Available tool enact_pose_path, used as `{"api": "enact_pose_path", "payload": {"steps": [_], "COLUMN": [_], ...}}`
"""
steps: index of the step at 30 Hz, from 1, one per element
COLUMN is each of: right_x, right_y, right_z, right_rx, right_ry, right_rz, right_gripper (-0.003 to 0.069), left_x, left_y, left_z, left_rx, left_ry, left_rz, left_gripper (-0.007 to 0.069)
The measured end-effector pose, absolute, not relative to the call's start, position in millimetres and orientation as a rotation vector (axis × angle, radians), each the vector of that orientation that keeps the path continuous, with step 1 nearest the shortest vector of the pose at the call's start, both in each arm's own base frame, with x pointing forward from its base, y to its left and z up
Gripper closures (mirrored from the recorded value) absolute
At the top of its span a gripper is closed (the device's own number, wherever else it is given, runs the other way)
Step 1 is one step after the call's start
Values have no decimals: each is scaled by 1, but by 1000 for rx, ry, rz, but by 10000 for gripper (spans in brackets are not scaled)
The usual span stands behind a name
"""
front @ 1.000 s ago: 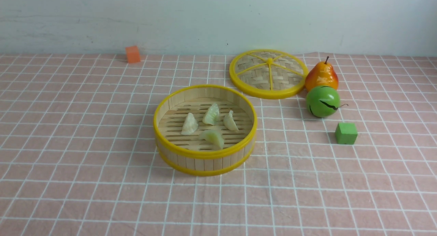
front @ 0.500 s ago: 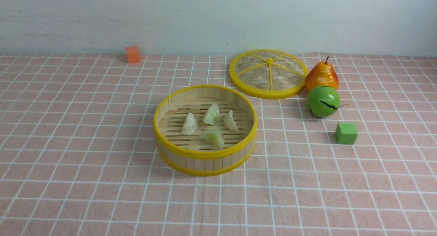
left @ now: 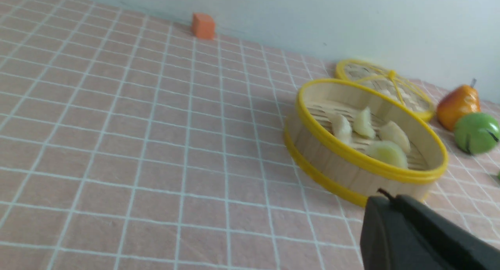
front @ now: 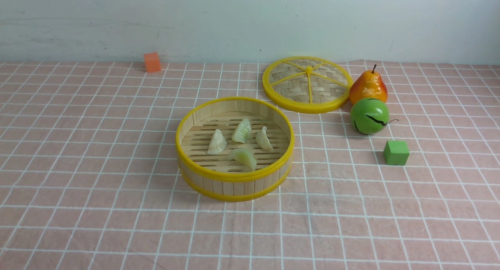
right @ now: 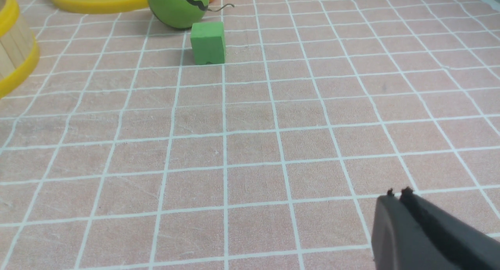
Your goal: Put the dumplings into the steamer on the table with the pink tablecloth.
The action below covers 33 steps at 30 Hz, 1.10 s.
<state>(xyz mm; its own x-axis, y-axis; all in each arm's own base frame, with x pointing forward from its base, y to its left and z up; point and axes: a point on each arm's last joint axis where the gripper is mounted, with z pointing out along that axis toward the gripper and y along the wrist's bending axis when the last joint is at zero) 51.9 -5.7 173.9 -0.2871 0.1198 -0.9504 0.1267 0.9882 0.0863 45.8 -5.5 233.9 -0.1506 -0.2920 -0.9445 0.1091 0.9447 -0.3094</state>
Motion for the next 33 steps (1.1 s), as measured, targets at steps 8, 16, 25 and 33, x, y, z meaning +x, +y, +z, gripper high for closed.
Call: {"api": "enact_pose_path", "payload": {"steps": [8, 16, 25, 33], "right_x": [52, 52, 52, 52], "right_y": [-6, -6, -6, -6], "right_z": [174, 174, 174, 174], "right_rx": [179, 179, 179, 179], "right_ry": [1866, 1866, 1866, 1866], "right_rz": [-7, -7, -7, -7], "right_gripper": [640, 633, 622, 617], "left_x": [56, 53, 53, 53], "left_y": [1, 2, 2, 2], "left_z": [189, 172, 170, 170], "left_rx": [-177, -183, -186, -186], "left_ry": [1692, 1846, 1862, 1862], "left_rz": [-133, -99, -98, -98], "left_gripper": [638, 638, 638, 638]}}
